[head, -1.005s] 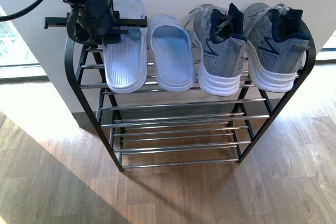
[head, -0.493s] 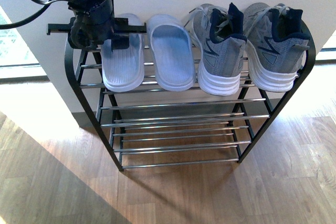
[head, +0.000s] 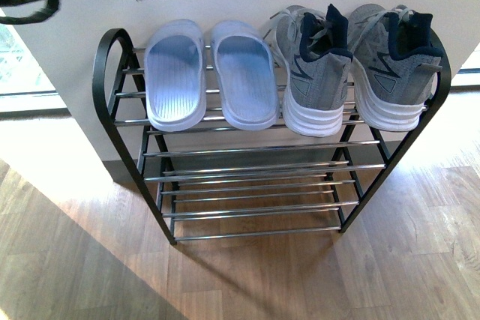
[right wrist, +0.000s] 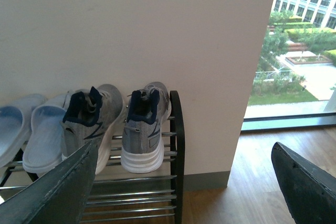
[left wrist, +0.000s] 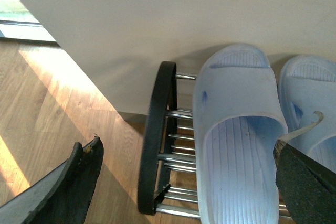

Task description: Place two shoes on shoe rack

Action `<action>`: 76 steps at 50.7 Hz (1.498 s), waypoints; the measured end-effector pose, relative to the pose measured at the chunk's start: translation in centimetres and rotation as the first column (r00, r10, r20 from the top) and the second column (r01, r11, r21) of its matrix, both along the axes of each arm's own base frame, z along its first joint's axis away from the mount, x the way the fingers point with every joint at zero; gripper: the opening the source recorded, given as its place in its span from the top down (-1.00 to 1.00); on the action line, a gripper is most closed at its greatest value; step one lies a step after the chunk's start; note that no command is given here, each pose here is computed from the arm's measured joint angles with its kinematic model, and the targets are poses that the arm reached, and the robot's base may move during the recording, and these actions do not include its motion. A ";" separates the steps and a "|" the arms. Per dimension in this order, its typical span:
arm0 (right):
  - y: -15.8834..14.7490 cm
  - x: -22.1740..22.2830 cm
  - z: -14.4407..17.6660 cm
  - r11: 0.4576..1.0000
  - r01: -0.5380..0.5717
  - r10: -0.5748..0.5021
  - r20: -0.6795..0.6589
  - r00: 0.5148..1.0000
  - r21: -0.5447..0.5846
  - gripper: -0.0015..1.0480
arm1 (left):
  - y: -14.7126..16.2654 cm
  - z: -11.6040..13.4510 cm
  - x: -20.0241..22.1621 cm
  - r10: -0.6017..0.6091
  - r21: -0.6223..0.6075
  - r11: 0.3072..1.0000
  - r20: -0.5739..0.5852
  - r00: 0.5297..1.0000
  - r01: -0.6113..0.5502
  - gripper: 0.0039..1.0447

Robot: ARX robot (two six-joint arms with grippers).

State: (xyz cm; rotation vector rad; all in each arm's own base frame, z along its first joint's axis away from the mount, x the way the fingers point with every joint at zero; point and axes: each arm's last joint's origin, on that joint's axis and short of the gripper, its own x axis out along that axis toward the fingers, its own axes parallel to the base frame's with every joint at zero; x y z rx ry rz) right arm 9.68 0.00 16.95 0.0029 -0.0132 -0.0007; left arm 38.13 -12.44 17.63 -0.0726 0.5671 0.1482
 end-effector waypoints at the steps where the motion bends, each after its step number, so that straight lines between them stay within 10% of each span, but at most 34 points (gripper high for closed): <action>1: 0.0 0.0 0.0 1.000 0.000 0.000 0.000 1.000 0.000 -0.82 | 0.2 0.4 -0.6 0.004 0.001 1.000 0.013 1.000 -0.004 -0.83; 27: 0.0 0.0 0.0 1.000 0.000 0.000 0.000 1.000 0.000 -0.82 | 7.1 4.4 -13.1 0.205 -0.096 0.977 0.221 0.954 -0.188 -0.82; 35: 0.0 0.0 0.0 1.000 0.000 0.000 0.000 1.000 0.000 -0.82 | 8.1 2.6 -14.6 -0.092 -0.024 0.993 0.453 0.887 0.115 -0.35; 55: 0.0 0.0 0.0 1.000 0.000 0.000 0.000 1.000 0.000 -0.82 | 10.8 0.9 -19.9 -0.156 0.094 0.988 0.526 0.836 0.126 0.99; 76: 0.0 0.0 0.0 1.000 0.000 0.000 0.000 1.000 0.000 -0.82 | 12.4 -0.5 -23.3 -0.158 0.098 0.987 0.525 0.836 0.125 0.98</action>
